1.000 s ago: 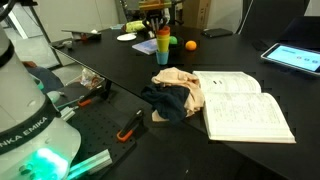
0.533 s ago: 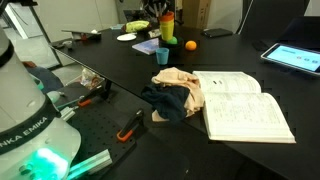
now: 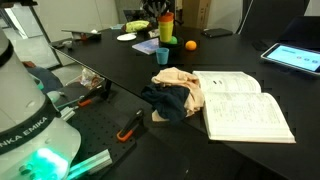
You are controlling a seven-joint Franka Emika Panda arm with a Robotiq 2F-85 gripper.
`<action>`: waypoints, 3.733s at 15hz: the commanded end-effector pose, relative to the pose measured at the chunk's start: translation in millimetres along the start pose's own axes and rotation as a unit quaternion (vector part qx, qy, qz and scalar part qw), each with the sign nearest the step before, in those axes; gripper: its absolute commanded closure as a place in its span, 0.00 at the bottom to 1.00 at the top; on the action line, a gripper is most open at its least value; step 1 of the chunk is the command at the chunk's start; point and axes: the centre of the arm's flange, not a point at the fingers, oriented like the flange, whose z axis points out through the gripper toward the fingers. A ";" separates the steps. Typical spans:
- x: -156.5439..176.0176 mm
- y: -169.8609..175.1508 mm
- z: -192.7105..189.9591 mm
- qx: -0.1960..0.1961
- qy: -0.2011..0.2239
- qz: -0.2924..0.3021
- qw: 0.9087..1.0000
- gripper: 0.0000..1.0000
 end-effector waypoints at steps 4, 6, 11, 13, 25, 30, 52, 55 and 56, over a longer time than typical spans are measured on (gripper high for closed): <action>-36.9 -52.0 19.0 0.033 -0.016 -0.015 0.999 0.98; -50.1 -63.1 26.5 0.042 -0.029 -0.018 0.999 0.98; -67.1 -77.4 44.4 0.059 -0.032 -0.017 0.998 0.98; -72.0 -80.9 52.0 0.071 -0.022 -0.012 0.997 0.98; -97.9 -91.7 92.5 0.085 0.007 0.001 0.996 0.98; -106.1 -101.1 109.3 0.092 -0.008 -0.010 0.996 0.98; -99.4 -120.2 115.0 0.043 -0.033 -0.074 0.996 0.98; -94.8 -122.7 116.1 0.064 -0.050 -0.063 0.995 0.98; -92.3 -122.6 115.7 0.072 -0.055 -0.061 0.994 0.98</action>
